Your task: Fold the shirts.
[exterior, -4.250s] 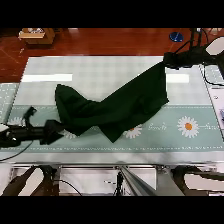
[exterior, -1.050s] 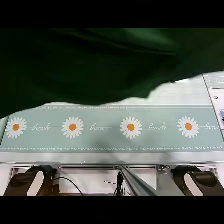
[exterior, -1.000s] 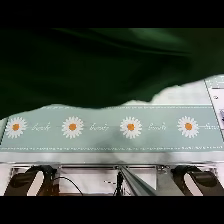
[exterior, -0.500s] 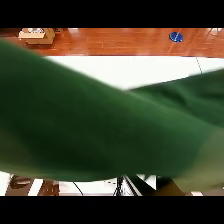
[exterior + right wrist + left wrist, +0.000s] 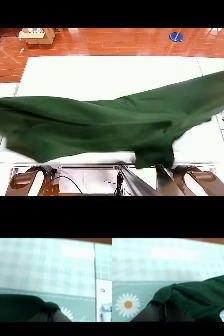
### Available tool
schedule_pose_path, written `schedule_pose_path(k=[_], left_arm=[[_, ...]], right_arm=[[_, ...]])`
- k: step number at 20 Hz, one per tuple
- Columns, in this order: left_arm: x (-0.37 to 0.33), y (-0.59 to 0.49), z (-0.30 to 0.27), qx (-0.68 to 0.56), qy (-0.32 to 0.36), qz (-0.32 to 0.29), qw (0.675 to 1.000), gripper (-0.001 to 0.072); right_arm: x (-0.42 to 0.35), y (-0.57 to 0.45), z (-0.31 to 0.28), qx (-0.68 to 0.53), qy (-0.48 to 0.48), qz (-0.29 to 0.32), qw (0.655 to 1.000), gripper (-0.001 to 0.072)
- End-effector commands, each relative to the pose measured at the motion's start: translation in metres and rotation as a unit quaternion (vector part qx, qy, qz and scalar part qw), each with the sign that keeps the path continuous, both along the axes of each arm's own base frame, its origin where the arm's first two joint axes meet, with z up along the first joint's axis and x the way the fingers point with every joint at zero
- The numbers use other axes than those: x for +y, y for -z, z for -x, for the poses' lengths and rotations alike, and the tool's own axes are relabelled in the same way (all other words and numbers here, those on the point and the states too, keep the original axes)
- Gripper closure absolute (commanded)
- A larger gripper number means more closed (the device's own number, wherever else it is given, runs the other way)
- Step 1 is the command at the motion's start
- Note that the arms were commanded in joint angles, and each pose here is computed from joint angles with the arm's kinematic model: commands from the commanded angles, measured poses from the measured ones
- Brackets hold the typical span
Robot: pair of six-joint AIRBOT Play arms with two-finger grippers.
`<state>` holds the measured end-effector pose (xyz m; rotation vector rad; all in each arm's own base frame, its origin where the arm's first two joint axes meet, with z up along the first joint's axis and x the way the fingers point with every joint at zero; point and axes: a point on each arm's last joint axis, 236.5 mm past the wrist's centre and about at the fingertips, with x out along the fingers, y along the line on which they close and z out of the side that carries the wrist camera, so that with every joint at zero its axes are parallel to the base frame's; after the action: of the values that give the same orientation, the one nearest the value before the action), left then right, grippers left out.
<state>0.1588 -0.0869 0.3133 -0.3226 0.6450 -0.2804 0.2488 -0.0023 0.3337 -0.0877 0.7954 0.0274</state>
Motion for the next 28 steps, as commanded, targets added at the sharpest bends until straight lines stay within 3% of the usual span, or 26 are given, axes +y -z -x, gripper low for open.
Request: schedule_pose_path(k=[1,5,12,16,23,24,25,26,27,28], left_arm=[[0.009,0.066,-0.05,0.061,-0.019,0.03,0.998,0.0686],[0.027,0.132,-0.124,0.096,-0.048,0.045,0.993,0.0685],[0.07,0.209,-0.253,0.07,-0.071,-0.008,0.995,0.0685],[0.086,0.269,-0.286,0.101,-0.09,-0.019,0.991,0.0684],[0.089,0.332,-0.292,0.166,-0.093,-0.015,0.982,0.0681],[0.092,0.329,-0.293,0.162,-0.094,-0.016,0.982,0.0648],[0.098,0.32,-0.295,0.153,-0.095,-0.022,0.983,0.054],[0.106,0.307,-0.297,0.145,-0.091,-0.034,0.985,0.0378],[0.12,0.292,-0.296,0.144,-0.086,-0.052,0.985,0.0234],[0.137,0.278,-0.288,0.156,-0.083,-0.074,0.981,0.016]], right_arm=[[0.001,0.058,-0.079,0.083,-0.02,0.015,0.996,0.0689],[0.006,0.125,-0.176,0.11,-0.033,0.009,0.993,0.0688],[0.045,0.177,-0.292,0.024,-0.057,-0.079,0.995,0.0687],[0.055,0.202,-0.318,0.015,-0.054,-0.111,0.992,0.0687],[0.063,0.288,-0.31,0.133,-0.041,-0.139,0.98,0.0684],[0.063,0.285,-0.31,0.129,-0.044,-0.136,0.981,0.0624],[0.059,0.275,-0.311,0.119,-0.047,-0.132,0.983,0.046],[0.054,0.26,-0.31,0.106,-0.053,-0.124,0.985,0.0304],[0.044,0.239,-0.305,0.094,-0.056,-0.111,0.988,0.027],[0.029,0.219,-0.297,0.089,-0.049,-0.094,0.99,0.027]])
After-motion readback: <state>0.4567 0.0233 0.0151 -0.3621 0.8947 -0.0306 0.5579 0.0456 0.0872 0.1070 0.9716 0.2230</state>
